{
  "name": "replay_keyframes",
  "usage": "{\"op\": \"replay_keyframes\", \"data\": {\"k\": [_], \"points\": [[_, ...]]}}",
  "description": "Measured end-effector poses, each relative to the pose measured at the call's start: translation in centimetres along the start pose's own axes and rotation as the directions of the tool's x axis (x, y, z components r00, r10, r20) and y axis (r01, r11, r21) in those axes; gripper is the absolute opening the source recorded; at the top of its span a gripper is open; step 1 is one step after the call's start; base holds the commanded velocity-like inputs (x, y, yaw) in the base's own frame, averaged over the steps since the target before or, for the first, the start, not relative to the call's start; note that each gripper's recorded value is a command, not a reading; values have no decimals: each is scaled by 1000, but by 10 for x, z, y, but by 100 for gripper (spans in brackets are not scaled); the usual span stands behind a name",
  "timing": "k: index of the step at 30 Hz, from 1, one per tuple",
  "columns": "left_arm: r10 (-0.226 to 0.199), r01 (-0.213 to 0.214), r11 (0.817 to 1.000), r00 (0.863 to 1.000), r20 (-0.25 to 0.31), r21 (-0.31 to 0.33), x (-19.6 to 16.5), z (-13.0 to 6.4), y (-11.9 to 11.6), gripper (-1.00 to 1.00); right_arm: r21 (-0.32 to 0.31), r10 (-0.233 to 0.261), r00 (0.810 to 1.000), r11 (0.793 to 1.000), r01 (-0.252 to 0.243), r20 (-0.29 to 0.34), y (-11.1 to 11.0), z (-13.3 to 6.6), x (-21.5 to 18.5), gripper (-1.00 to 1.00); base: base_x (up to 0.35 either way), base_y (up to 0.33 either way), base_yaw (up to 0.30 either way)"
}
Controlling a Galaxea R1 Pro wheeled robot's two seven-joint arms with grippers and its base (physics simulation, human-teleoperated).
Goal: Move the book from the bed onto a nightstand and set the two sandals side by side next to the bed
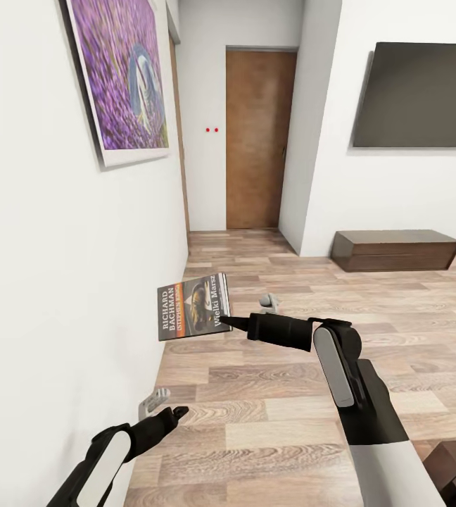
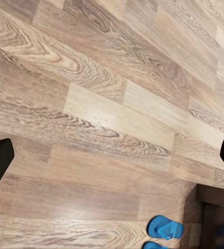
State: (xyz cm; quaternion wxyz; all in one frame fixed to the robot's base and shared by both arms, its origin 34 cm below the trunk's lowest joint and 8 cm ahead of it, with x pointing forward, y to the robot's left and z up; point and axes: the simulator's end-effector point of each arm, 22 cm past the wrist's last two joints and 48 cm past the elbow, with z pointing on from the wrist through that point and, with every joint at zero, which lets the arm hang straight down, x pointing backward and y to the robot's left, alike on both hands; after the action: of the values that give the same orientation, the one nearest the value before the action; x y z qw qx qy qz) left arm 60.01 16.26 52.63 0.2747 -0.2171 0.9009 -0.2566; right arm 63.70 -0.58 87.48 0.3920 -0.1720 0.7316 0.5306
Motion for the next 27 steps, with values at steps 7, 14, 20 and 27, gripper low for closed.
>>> {"op": "replay_keyframes", "data": {"k": [7, 14, 20, 27], "points": [[0, 0, 1000, 1000, 0, 0, 0, 0, 0, 100, -3, 0, 1000, 1000, 0, 2, 1, -1, -1, -100, 5, -11, 0], [0, 0, 1000, 1000, -1, 0, 0, 0, 0, 100, -3, -5, 1000, 1000, 5, 6, 1, -3, -2, -100, 13, -182, 110], [0, 0, 1000, 1000, -1, 0, 0, 0, 0, 100, 0, -6, 1000, 1000, 6, 6, 0, -5, -3, -100, 10, -79, 187], [0, 0, 1000, 1000, -1, 0, 0, 0, 0, 100, 9, -11, 1000, 1000, 11, 4, -4, -9, -3, -100, 12, -20, 55]]}}
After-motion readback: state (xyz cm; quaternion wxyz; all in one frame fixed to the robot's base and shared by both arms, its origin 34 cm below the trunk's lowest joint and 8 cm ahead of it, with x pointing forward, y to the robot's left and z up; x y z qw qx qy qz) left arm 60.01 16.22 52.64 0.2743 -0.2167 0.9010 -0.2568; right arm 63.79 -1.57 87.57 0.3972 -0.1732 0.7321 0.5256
